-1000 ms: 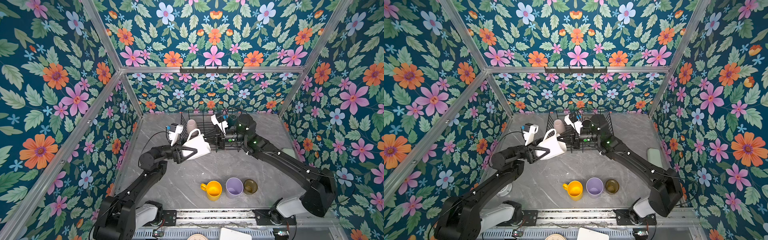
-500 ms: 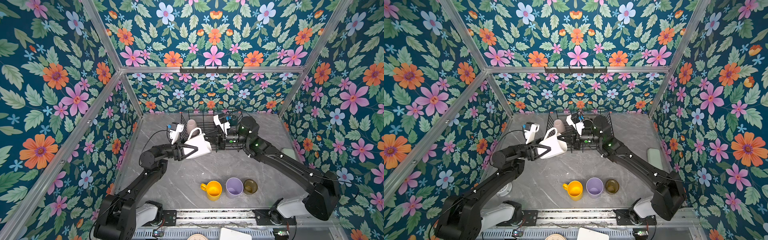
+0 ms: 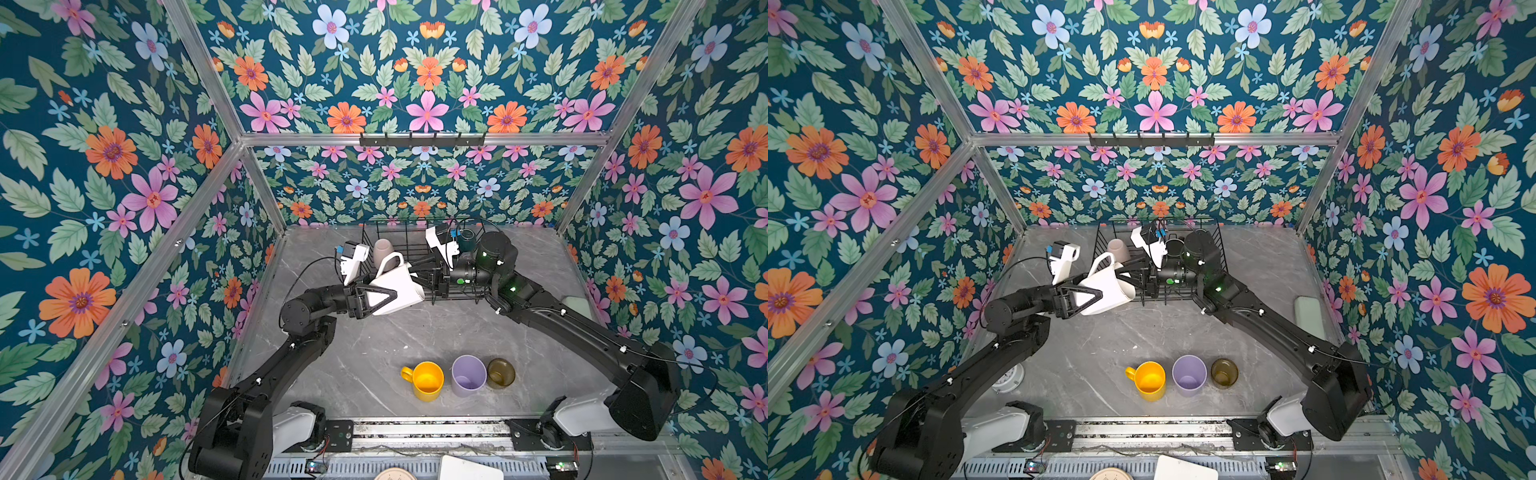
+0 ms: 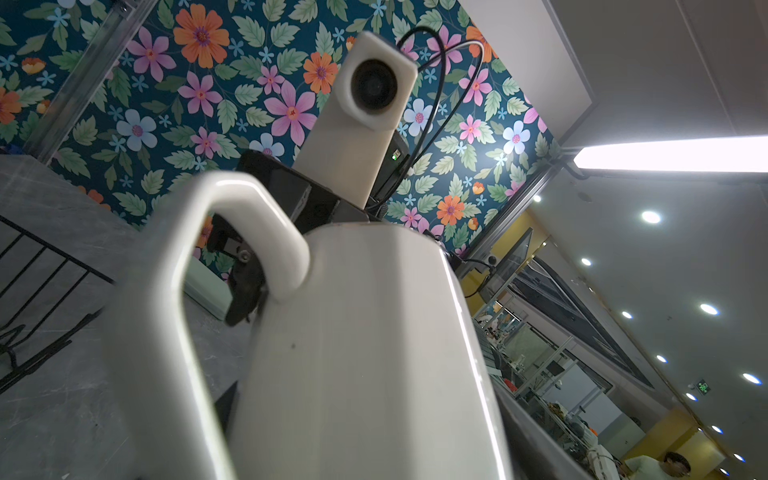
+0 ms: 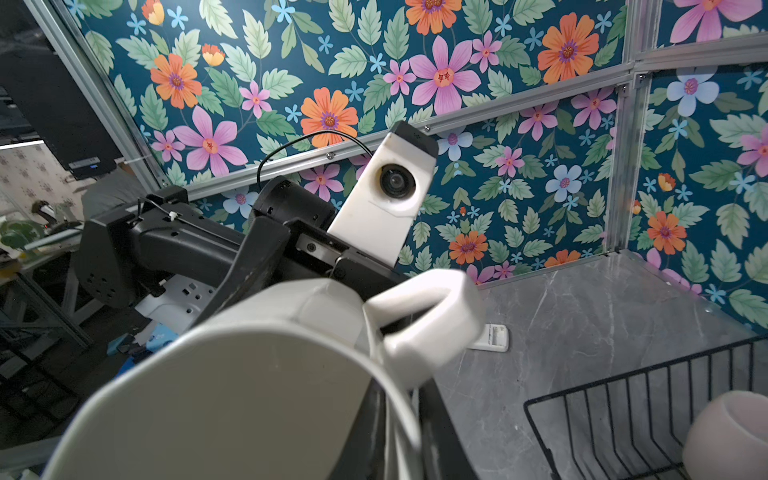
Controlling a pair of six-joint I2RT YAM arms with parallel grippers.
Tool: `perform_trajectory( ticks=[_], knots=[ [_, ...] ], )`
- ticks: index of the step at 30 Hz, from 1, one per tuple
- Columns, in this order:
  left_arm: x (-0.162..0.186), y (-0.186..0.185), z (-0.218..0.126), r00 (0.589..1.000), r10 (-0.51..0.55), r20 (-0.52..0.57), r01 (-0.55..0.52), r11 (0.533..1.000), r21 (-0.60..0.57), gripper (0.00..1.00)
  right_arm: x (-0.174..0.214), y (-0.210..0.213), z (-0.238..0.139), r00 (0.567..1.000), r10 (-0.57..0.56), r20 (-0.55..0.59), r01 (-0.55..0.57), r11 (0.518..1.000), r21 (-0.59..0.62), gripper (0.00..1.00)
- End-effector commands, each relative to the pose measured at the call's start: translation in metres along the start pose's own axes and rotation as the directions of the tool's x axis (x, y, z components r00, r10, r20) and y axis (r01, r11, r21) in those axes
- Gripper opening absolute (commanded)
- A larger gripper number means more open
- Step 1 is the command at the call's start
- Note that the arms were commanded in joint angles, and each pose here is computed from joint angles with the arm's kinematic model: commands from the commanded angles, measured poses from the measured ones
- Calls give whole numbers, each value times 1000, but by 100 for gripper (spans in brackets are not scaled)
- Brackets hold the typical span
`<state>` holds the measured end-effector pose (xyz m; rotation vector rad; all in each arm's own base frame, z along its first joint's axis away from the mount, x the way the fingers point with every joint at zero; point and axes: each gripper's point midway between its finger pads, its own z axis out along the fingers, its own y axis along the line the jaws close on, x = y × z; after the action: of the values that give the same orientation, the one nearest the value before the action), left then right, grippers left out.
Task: Load the cups into the dish rack
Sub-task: 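Open and withdraw the right gripper while the left gripper carries the white mug rackward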
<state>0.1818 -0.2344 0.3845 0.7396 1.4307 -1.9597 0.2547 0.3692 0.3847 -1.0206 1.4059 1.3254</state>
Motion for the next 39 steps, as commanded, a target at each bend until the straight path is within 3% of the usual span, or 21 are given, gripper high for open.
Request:
perform_trajectory(
  ticks=[1, 5, 10, 13, 15, 18, 22, 27, 31, 39],
  knots=[
    [16, -20, 3, 984, 148, -101, -142, 988, 63, 11, 0, -37, -4, 999, 44, 22, -48, 980, 196, 22],
    [12, -15, 4, 984, 149, -100, -145, 989, 42, 0, -1, -36, -7, 998, 65, 23, -68, 976, 206, 35],
    [5, -5, 3, 983, 157, -93, -159, 987, -11, 0, -4, -40, -20, 995, 86, 52, -96, 965, 242, 48],
    [1, 12, 1, 984, 149, -94, -157, 983, -93, 0, -4, -43, -31, 993, 100, 68, -115, 956, 270, 61],
    [-4, 32, -1, 980, 168, -110, -188, 960, -209, 0, -2, -46, -40, 990, 109, 83, -130, 942, 311, 73],
    [-7, 62, -14, 971, 158, -180, -223, 873, -434, 0, 4, -54, -57, 987, 134, 91, -160, 903, 399, 81],
    [-20, 82, -22, 969, 122, -214, -223, 804, -551, 0, 14, -64, -85, 980, 173, 96, -197, 828, 525, 88],
    [-33, 121, -42, 971, 21, -238, -193, 656, -729, 0, 27, -73, -119, 971, 212, 112, -233, 722, 651, 96],
    [-46, 151, -59, 970, -56, -237, -173, 530, -830, 0, 37, -81, -141, 959, 248, 140, -272, 650, 710, 99],
    [-57, 197, -79, 940, -158, -303, -240, 324, -915, 0, 57, -89, -156, 952, 281, 125, -274, 589, 761, 99]
  ],
)
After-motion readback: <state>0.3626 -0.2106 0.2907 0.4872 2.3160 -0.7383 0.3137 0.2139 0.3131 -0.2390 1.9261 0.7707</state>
